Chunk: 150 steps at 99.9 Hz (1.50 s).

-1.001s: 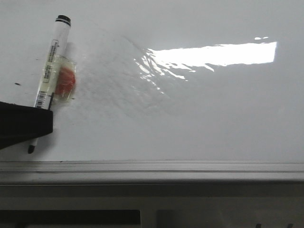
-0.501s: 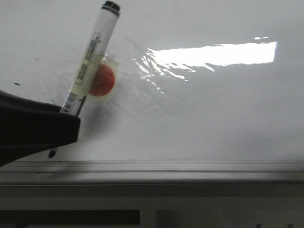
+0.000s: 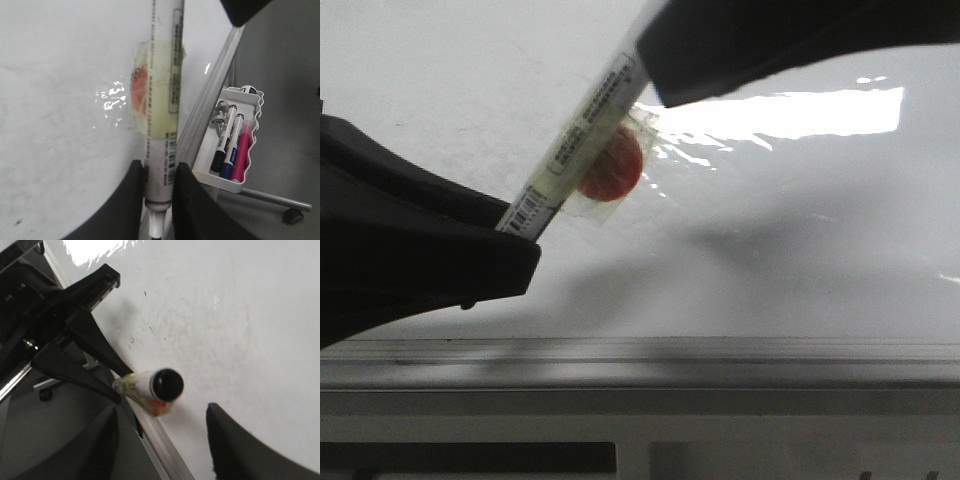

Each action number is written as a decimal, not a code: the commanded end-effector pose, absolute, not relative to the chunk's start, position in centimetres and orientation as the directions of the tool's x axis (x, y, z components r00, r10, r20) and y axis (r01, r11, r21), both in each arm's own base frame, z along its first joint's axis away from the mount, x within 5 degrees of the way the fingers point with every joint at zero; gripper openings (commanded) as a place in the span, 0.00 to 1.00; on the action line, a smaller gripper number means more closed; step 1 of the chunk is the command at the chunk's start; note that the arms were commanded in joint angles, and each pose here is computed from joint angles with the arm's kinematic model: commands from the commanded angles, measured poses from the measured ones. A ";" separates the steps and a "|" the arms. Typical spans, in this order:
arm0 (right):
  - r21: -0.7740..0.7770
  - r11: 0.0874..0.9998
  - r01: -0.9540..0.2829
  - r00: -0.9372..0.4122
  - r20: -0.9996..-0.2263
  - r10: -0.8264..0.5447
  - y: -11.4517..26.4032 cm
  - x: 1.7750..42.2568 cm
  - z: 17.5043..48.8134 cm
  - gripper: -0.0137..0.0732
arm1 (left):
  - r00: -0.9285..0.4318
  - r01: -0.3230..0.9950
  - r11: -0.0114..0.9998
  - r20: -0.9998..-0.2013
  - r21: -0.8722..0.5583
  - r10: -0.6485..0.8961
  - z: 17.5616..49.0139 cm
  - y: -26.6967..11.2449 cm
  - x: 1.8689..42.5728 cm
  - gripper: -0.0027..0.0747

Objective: Write number 8 on whiteboard

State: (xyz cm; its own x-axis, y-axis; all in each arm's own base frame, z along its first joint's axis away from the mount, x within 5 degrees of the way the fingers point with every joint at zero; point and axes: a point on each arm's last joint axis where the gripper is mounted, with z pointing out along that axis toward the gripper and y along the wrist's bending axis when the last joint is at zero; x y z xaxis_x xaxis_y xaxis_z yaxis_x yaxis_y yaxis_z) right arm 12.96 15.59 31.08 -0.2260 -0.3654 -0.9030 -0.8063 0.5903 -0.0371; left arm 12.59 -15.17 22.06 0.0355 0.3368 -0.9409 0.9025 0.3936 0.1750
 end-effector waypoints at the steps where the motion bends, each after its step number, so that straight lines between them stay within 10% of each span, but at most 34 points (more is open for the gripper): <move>1: -0.021 0.605 -0.796 -0.190 -0.940 -0.282 16.6 13.8 33.1 0.56 | 0.059 0.905 0.393 -0.965 0.160 0.257 23.5 -15.7 12.8 0.01; 18: 0.027 0.607 -0.794 -0.249 -0.925 -0.285 18.0 14.9 32.9 0.51 | 0.059 0.905 0.393 -0.965 0.160 0.257 23.5 -15.7 12.8 0.01; 47: 0.066 0.605 -0.793 -0.300 -0.908 -0.293 18.4 15.0 32.5 0.08 | 0.061 0.906 0.391 -0.964 0.162 0.259 23.5 -15.7 12.7 0.09; 70: 0.066 0.602 -0.796 -0.305 -0.903 -0.303 18.4 15.0 32.4 0.08 | 0.063 0.905 0.393 -0.965 0.163 0.255 23.6 -15.6 12.7 0.42; 150: 0.112 0.739 -0.665 -0.288 -0.951 -0.115 15.0 18.5 39.3 0.10 | 0.100 0.762 0.630 -0.989 0.149 0.113 28.8 -10.6 10.1 0.42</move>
State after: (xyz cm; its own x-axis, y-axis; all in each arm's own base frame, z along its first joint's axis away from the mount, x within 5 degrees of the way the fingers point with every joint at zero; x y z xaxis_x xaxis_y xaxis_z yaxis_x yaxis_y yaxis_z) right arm 18.14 16.10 36.62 -0.3641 -0.2023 -0.9091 -0.6949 0.7089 0.1206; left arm 10.23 -10.47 27.25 0.0775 0.2047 -0.9757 0.7535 0.6289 0.1918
